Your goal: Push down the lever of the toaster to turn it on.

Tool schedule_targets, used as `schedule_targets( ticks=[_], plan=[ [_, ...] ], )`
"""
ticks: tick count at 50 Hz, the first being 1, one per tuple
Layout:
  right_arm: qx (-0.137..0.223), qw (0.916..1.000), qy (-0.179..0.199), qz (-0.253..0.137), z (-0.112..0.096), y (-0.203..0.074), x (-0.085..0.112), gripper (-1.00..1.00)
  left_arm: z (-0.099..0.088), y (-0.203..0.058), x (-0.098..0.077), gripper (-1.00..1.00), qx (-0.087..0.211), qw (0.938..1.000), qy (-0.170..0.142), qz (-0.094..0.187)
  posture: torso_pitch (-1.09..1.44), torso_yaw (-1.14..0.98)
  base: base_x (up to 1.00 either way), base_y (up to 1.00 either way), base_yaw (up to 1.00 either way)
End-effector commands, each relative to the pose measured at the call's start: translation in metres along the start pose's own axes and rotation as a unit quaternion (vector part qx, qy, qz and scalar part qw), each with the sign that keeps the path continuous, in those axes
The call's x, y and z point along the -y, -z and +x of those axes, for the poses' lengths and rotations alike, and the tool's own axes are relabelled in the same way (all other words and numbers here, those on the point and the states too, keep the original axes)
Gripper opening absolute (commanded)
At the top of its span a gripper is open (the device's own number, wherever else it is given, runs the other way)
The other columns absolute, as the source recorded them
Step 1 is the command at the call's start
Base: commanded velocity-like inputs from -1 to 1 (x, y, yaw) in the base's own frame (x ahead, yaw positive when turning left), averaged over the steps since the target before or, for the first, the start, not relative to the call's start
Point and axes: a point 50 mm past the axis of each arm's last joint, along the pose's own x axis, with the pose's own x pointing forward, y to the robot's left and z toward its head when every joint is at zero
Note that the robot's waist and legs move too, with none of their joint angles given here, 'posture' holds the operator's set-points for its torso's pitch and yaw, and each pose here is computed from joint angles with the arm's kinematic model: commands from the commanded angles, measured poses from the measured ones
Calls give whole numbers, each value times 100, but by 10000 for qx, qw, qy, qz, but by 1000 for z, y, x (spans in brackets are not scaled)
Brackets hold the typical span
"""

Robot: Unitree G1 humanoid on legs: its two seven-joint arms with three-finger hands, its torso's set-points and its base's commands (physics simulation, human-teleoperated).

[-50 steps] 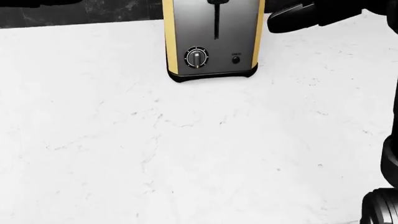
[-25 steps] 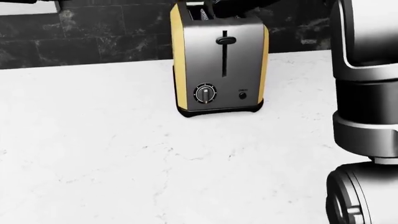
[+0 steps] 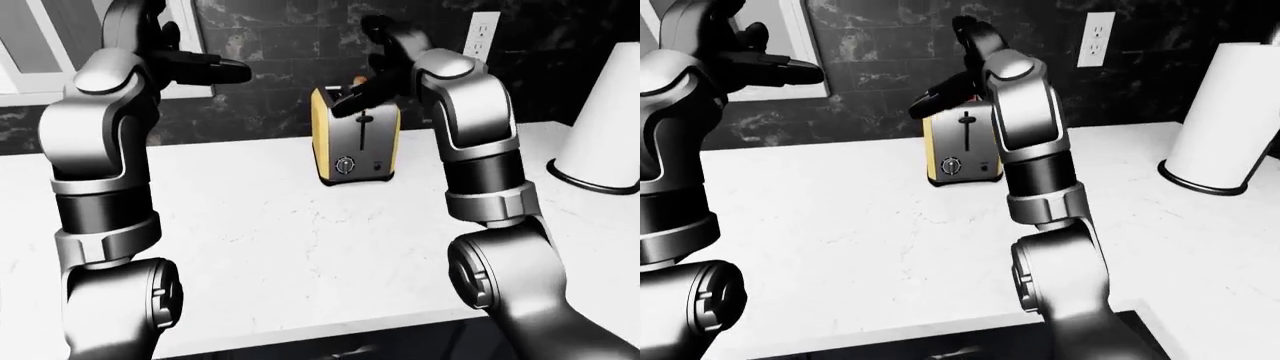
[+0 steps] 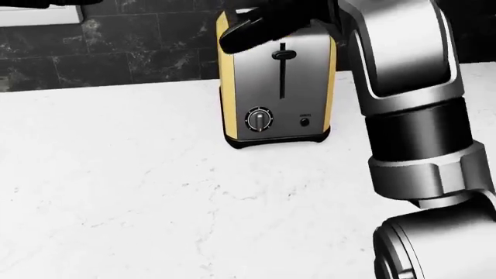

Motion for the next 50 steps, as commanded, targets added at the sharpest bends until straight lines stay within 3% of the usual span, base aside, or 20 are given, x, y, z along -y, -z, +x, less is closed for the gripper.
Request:
schedule_targets(
  ticks=[1, 17, 33, 50],
  plan=[
    [521, 9985, 116, -123, -5, -23, 3, 100, -4, -21, -2, 100, 451, 9990, -39, 15, -41, 0, 0, 0, 0],
    [525, 9986, 5, -95, 5, -18, -5, 100, -4, -23, -2, 100, 454, 9990, -34, 15, -41, 0, 0, 0, 0],
    [575, 9982, -162, -85, -12, -8, -25, 100, -4, -21, -4, 100, 409, 9991, -48, -23, -41, 0, 0, 0, 0],
    [459, 9988, -140, -62, -17, 4, -27, 100, -4, -19, -3, 100, 318, 9993, -15, -179, -41, 0, 0, 0, 0]
  ],
)
